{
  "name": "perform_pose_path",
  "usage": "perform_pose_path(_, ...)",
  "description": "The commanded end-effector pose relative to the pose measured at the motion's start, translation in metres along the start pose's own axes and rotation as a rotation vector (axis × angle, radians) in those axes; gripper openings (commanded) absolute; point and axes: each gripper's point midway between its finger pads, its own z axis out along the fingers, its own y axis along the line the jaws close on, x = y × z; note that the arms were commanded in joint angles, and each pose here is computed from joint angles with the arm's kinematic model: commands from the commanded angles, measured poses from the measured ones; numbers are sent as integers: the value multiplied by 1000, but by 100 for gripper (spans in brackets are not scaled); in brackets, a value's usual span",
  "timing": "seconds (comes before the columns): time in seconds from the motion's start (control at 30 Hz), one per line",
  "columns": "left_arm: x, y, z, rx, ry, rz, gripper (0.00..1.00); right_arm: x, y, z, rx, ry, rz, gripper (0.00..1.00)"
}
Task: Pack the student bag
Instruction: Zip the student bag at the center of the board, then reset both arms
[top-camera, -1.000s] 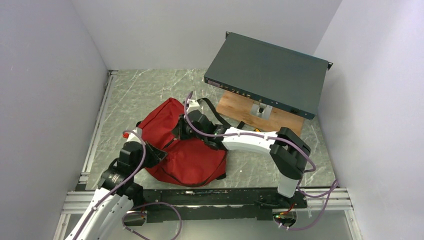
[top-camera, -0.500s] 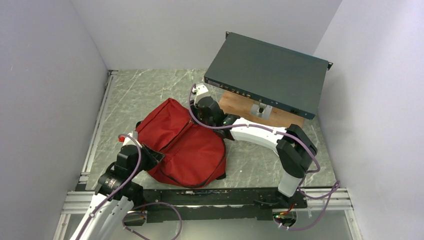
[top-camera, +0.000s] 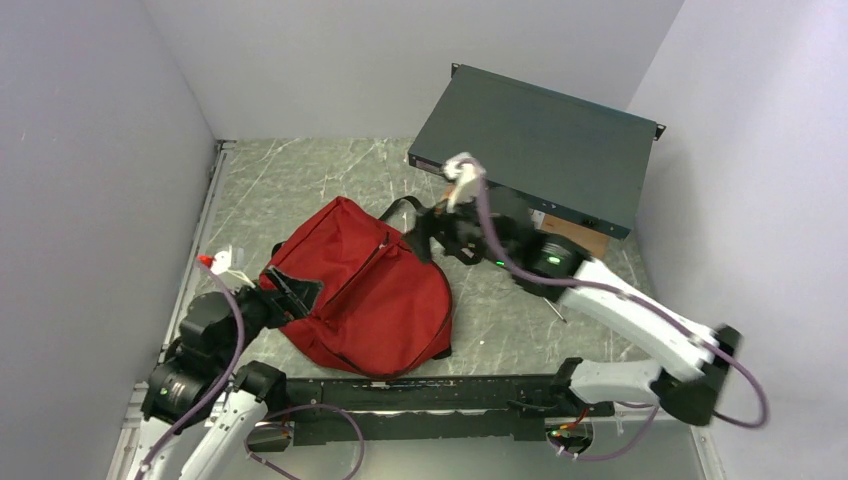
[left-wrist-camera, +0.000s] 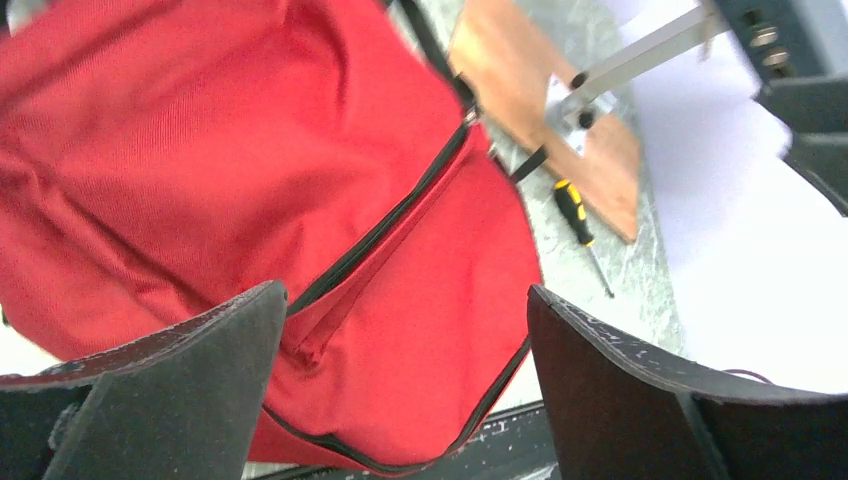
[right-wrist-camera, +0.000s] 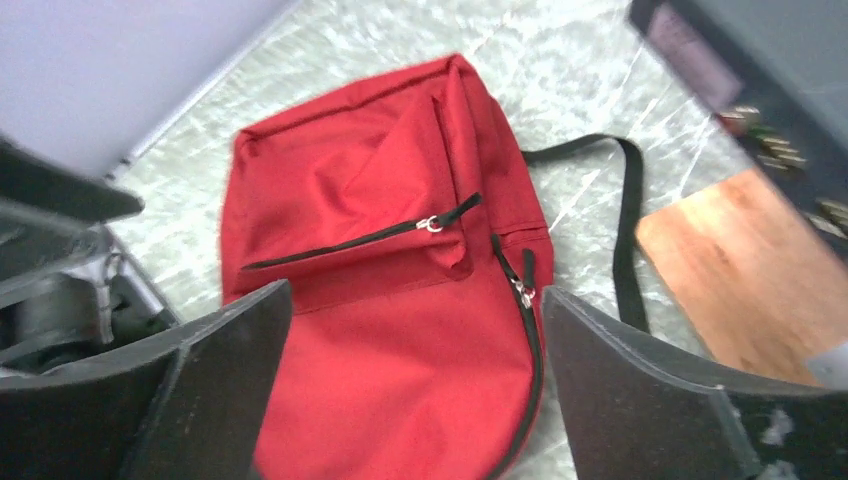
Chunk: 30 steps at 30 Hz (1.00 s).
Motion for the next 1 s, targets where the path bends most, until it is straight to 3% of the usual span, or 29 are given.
perform_pose_path(0.0, -58, -36, -33, 103, -197, 185, 96, -38, -1, -102, -51, -128, 1, 100)
perform_pose_path(0.2, -115, -87, -83, 245, -401, 349, 100, -95, -10, -229, -99, -456, 43, 100)
perform_pose_path(0.4, -145, -116, -114, 331, -538, 405, 100, -113, -35, -293, -34, -654, 144, 100)
perform_pose_path(0.63, -154, -124, -123, 348, -571, 409, 100, -113, -62, -314, 83, -717, 255, 100)
perform_pose_path(0.97, -146, -115, -123, 333, -558, 407, 100, -112, -68, -309, 122, -733, 218, 100)
